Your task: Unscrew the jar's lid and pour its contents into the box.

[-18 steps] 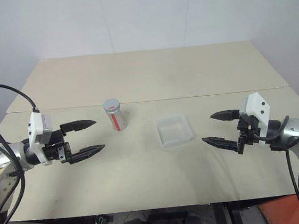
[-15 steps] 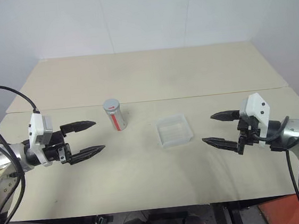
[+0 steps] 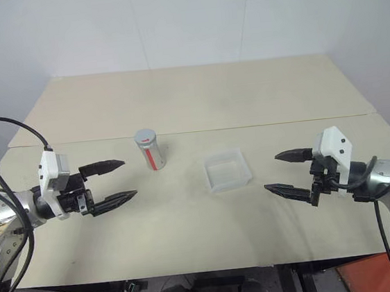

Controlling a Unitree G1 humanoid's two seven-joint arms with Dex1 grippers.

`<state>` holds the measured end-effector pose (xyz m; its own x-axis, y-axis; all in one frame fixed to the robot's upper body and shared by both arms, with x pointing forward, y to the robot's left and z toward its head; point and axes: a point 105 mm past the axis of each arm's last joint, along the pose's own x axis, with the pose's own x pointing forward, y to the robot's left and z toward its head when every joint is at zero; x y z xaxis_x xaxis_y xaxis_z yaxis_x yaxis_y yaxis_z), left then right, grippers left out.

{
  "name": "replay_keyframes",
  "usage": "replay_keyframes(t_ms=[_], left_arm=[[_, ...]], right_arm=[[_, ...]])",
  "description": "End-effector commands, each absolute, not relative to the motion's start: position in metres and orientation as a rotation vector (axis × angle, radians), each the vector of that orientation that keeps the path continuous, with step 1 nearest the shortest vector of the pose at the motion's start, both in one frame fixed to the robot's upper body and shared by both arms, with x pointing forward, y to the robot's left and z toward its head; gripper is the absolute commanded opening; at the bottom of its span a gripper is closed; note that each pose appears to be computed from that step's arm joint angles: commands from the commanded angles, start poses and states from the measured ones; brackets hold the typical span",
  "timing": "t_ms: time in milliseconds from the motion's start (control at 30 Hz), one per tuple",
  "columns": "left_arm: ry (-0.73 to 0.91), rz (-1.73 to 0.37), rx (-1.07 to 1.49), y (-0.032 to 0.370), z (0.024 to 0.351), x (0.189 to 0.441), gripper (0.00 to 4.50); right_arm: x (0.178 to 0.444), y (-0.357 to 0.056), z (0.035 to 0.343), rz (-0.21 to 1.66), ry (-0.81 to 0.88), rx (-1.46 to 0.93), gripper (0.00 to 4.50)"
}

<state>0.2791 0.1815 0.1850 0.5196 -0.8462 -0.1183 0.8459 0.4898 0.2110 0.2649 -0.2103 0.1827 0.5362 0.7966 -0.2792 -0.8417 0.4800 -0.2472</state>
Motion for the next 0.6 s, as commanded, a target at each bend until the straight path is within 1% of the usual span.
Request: replay_keyframes(t_ms=[33,167,300,433,533,600], left_arm=[[-0.059,-0.841,0.259,0.178,0.181,0.294,4.49],[-0.086,-0.653,0.220,0.173,0.165,0.299,4.49],[-0.126,-0.434,0.129,0.153,0.153,0.309,4.49],[-0.152,-0.306,0.149,0.139,0.142,0.315,4.49],[-0.175,-0.288,0.170,0.130,0.140,0.315,4.49],[-0.197,-0.245,0.165,0.129,0.143,0.322,4.49]], right_arm=[[0.261,-0.210,0.198,0.989,0.073,-0.432,4.50],[0.259,-0.211,0.198,0.988,0.075,-0.435,4.50],[0.259,-0.211,0.197,0.984,0.079,-0.434,4.50],[0.259,-0.210,0.198,0.983,0.077,-0.435,4.50],[0.260,-0.210,0.199,0.979,0.073,-0.438,4.50],[0.259,-0.209,0.198,0.982,0.076,-0.434,4.50]])
